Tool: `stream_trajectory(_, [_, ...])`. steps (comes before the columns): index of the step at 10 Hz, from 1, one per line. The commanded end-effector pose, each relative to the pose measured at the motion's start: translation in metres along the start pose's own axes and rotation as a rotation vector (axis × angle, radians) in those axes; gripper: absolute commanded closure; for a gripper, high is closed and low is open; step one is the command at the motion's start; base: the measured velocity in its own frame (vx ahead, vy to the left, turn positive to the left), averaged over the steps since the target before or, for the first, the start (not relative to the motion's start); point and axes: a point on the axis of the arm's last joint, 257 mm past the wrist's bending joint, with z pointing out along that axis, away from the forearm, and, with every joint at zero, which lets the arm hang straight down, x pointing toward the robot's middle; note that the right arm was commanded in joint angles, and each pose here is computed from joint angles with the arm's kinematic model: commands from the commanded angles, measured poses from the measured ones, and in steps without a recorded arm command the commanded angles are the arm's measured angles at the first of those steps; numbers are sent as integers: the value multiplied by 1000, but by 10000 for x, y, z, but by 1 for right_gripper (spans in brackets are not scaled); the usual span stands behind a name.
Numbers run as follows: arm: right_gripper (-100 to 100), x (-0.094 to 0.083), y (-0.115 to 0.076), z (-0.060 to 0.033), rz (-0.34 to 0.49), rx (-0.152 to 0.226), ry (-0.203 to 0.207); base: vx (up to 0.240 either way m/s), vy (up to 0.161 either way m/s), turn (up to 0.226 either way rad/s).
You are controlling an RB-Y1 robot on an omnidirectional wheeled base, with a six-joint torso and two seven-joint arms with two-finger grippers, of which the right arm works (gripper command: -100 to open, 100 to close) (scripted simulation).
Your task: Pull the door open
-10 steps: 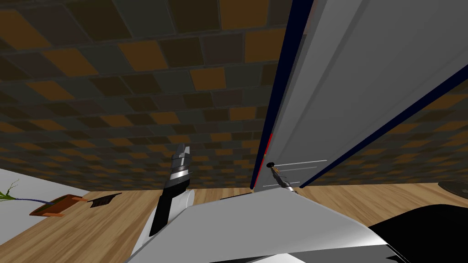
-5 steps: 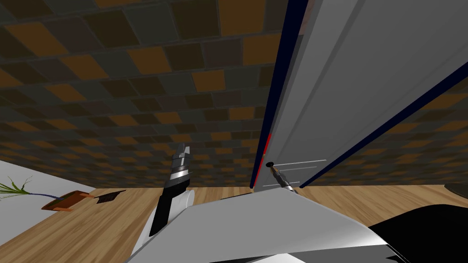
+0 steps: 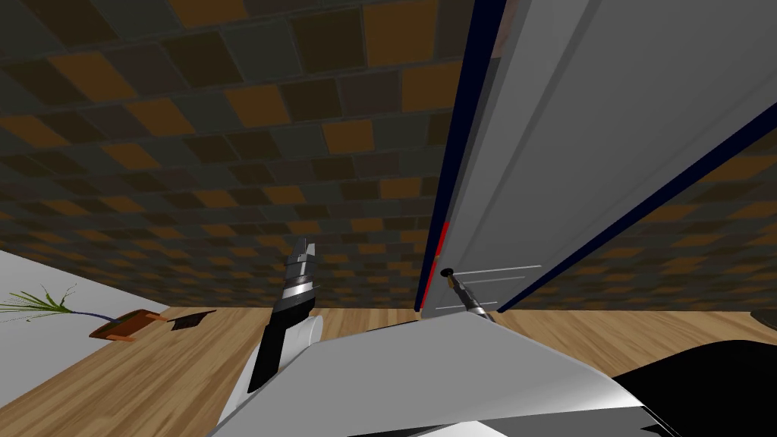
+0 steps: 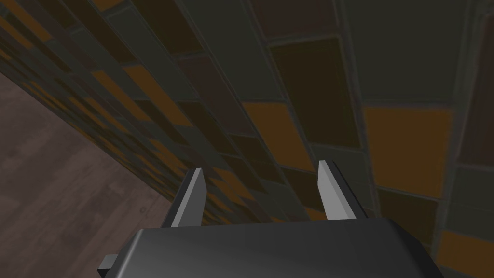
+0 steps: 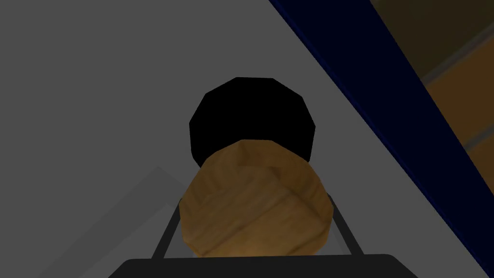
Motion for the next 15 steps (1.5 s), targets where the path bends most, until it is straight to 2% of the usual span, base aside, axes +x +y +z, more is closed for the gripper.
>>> stream_trajectory(1, [100, 121, 49, -11, 72, 2, 15, -34, -10, 12])
stream_trajectory(6, [100, 125, 61, 23, 177, 4, 10, -30, -11, 24])
stream_trajectory(7, [100, 127, 67, 39, 224, 4, 8, -35, -4, 31])
stream_trajectory(8, [100, 127, 67, 39, 226, 4, 8, -26, -14, 34])
stream_trajectory(12, [100, 135, 84, 88, 370, 7, 1, -40, -17, 34])
stream_trajectory(13, [100, 135, 84, 88, 376, 7, 1, -28, -9, 15])
stream_trajectory(15, [100, 141, 95, 121, 459, 8, -4, -37, -13, 54])
